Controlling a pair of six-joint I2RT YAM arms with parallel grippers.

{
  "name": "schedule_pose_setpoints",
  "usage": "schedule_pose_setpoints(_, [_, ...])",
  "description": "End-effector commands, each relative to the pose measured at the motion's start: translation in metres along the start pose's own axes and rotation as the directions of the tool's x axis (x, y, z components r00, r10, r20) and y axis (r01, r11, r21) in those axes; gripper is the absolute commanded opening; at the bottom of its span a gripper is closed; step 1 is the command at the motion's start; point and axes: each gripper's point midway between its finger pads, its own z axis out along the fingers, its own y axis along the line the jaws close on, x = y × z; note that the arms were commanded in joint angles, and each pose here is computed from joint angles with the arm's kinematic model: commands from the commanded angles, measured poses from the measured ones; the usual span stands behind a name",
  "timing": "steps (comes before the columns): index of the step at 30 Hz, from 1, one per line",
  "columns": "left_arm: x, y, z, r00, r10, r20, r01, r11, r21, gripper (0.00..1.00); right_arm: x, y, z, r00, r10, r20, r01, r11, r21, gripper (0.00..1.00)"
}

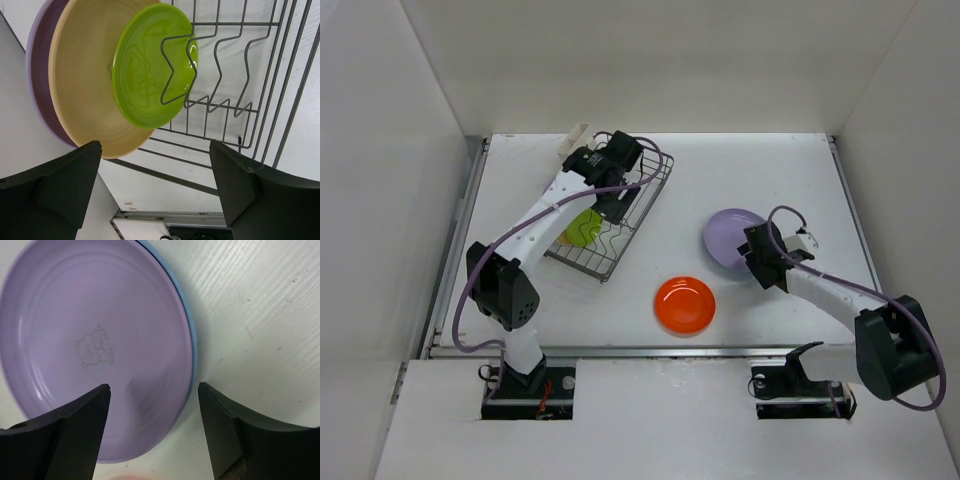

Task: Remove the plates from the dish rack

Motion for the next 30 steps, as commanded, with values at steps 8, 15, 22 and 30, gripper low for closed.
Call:
schedule_pose_setpoints(8, [-0.001,0.014,0.002,0.999,0.028,0.017,-0.027,0.996,-0.090,0.86,-0.024,0.028,-0.027,0.999,0.023,0.035,-0.018,0.989,-0.149,0.78])
schedule_pose_setpoints(15, [0.004,0.013,0.013,0.999,0.042,-0.015,-0.044,0.993,-0.109,0.86,-0.038,0.056,-0.043,0.990,-0.121,0.076,0.134,0.971,-0.199,0.78])
schedule_pose_setpoints(22, [0.000,0.013,0.017,0.999,0.039,-0.008,-0.039,0.992,-0.119,0.86,-0.045,0.048,-0.048,0.981,-0.162,0.105,0.177,0.972,-0.154,0.78])
schedule_pose_setpoints(30, [0.003,0.020,0.037,0.997,0.034,-0.072,-0.044,0.988,-0.147,0.86,-0.024,0.090,-0.025,0.960,-0.273,0.066,0.280,0.931,-0.234,0.73])
